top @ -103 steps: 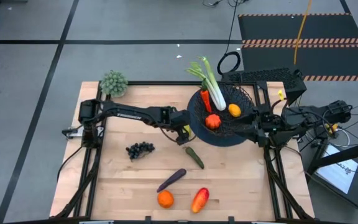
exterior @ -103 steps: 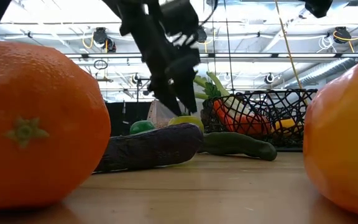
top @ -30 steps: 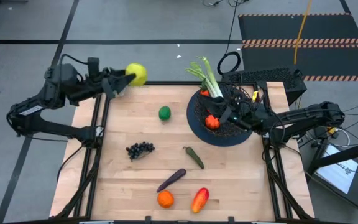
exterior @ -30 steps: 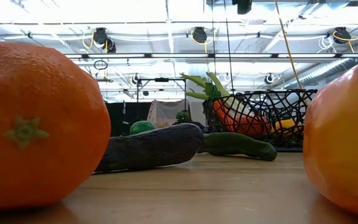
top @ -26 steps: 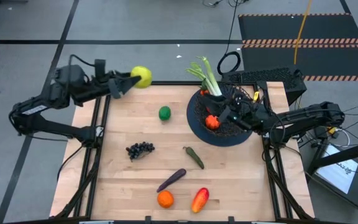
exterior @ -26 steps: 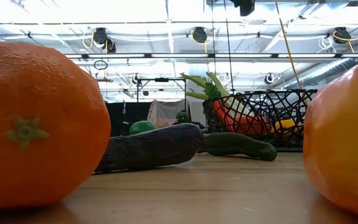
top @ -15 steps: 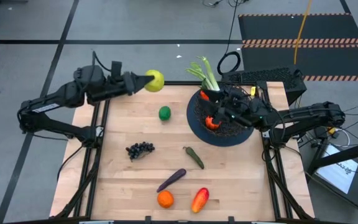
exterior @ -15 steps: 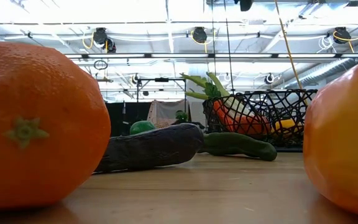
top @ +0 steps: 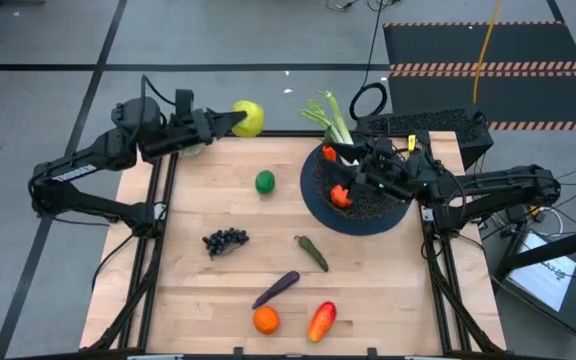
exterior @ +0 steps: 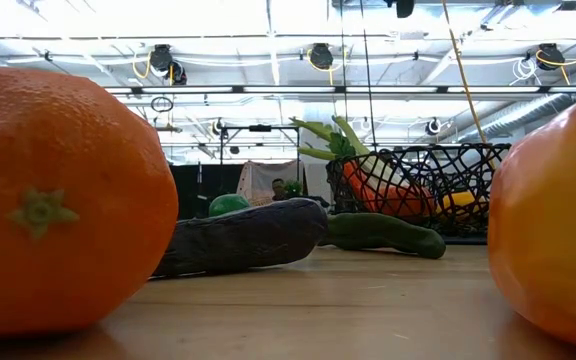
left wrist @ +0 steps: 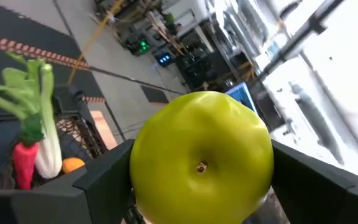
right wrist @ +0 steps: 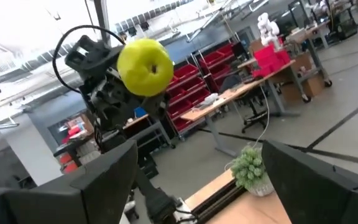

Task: Build produce basket
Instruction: Put the red apple into the black woven basket

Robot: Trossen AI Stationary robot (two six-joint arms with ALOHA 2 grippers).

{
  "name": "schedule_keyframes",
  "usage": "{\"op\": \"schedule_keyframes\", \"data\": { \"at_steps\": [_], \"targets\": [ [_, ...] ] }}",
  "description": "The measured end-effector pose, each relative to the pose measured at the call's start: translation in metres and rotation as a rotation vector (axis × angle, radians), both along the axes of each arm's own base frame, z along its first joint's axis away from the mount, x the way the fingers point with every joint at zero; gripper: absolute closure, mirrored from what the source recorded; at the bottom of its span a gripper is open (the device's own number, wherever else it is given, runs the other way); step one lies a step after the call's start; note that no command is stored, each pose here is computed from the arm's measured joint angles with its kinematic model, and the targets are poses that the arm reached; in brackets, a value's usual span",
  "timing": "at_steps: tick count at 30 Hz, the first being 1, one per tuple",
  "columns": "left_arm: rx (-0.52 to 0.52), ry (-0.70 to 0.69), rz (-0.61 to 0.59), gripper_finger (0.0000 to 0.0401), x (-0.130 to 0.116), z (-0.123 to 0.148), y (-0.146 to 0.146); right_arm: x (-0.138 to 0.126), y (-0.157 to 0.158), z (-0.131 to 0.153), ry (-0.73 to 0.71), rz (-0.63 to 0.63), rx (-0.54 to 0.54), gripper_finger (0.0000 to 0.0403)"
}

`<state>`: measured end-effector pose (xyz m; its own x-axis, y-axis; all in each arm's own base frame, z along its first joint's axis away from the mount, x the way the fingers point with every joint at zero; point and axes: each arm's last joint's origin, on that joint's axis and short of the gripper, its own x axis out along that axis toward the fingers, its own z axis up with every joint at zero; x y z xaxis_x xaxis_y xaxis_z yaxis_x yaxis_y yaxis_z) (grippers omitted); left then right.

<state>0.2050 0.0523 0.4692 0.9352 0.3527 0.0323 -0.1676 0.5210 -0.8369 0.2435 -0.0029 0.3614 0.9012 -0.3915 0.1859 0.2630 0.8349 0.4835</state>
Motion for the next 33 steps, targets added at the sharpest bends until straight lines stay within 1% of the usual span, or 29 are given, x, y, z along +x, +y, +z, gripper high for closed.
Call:
{"op": "schedule_keyframes", "data": {
  "at_steps": [3,8,13,18,21,24,26,29,33],
  "targets": [
    [0.065,-0.005,-0.018,0.0067,0.0,0.003,0.0,-0.002,0.0,0.0,0.01,0.004,0.017,0.0066],
    [0.246,0.048,-0.061,0.0074,0.0,0.003,-0.002,-0.002,0.0,-0.001,-0.002,0.012,0.061,0.0066],
    [0.416,0.1,-0.069,0.008,0.001,0.003,-0.004,-0.002,0.001,-0.001,-0.03,0.029,0.133,0.0066],
    [0.617,0.153,-0.089,0.0074,0.002,0.004,-0.01,-0.002,0.001,-0.001,-0.066,0.045,0.217,0.0066],
    [0.696,0.172,-0.095,0.0072,0.003,0.004,-0.013,-0.002,0.001,-0.001,-0.089,0.055,0.27,0.0066],
    [0.714,0.172,-0.107,0.0075,0.003,0.004,-0.016,-0.002,0.001,-0.001,-0.109,0.067,0.318,0.0066],
    [0.697,0.163,-0.119,0.0077,0.004,0.004,-0.018,-0.002,0.003,-0.001,-0.117,0.078,0.338,0.0066],
    [0.639,0.141,-0.137,0.0077,0.004,0.004,-0.022,-0.002,0.006,-0.001,-0.117,0.093,0.346,0.0066],
    [0.526,0.101,-0.176,0.0072,0.005,0.004,-0.028,-0.002,0.01,-0.001,-0.112,0.109,0.343,0.0066]
  ]
}}
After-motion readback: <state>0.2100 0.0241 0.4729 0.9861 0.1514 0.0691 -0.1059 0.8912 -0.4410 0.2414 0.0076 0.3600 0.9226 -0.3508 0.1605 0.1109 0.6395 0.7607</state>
